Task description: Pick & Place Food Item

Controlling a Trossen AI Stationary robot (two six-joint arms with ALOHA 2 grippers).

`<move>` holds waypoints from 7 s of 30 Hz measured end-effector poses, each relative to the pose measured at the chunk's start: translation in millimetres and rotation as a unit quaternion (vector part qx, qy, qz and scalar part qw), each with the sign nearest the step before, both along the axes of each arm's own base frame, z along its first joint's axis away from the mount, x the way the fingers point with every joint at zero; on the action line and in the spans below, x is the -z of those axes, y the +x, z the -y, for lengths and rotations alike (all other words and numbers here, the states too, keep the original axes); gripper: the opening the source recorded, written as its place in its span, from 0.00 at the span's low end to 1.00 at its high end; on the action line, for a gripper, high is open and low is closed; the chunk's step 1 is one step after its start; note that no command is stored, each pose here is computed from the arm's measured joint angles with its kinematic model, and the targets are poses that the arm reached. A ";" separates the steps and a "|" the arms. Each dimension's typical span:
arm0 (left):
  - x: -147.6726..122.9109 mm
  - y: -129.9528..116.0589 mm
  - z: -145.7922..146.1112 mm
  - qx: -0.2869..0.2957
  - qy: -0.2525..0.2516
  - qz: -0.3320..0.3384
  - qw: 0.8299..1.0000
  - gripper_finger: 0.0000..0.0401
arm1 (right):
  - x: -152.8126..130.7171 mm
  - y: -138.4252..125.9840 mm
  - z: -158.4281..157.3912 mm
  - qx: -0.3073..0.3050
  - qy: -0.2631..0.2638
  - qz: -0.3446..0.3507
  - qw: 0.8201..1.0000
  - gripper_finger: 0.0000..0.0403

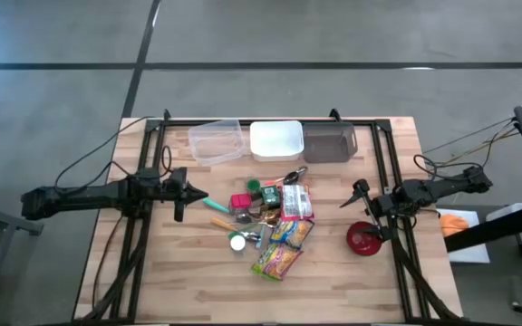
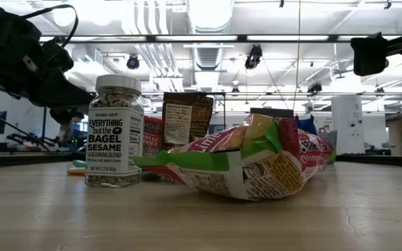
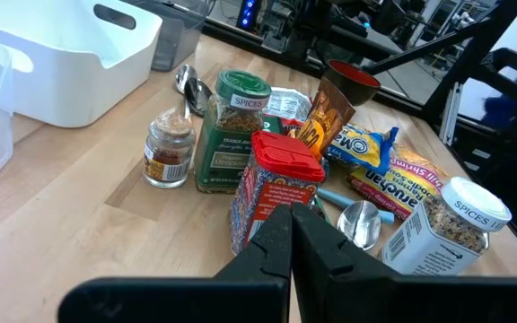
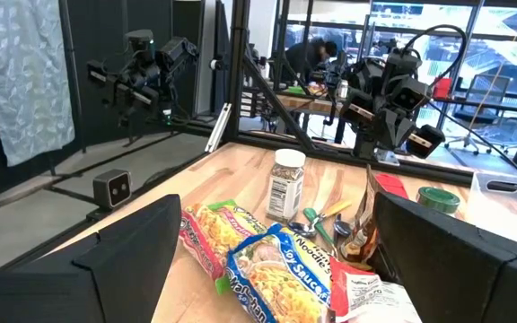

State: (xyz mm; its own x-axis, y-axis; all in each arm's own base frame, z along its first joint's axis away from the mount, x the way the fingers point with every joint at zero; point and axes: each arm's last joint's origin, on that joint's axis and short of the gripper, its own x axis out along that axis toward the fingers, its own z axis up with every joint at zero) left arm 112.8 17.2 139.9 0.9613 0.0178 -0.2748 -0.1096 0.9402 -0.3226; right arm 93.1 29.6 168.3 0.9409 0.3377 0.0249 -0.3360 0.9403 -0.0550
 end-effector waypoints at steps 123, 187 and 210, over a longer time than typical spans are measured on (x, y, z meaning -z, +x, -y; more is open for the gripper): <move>-152.2 97.9 -33.2 -0.076 -0.200 0.068 0.975 0.00 | -140.6 33.4 0.3 0.115 0.316 0.086 0.938 0.91; -145.3 206.0 26.0 0.149 0.085 -0.282 0.944 0.57 | -140.4 33.6 0.5 0.115 0.336 0.082 0.931 0.91; -92.3 250.7 28.8 0.133 0.098 -0.407 0.898 0.57 | -137.6 34.5 0.2 0.117 0.338 0.069 0.932 0.91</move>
State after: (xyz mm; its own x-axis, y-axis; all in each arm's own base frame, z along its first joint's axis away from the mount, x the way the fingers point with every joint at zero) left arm 363.5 -11.7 232.2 0.4199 -0.0581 -0.9057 0.0034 0.9980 -0.0625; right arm 127.6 29.4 305.9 0.9591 -0.0118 0.2829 -0.1515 0.8227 0.5478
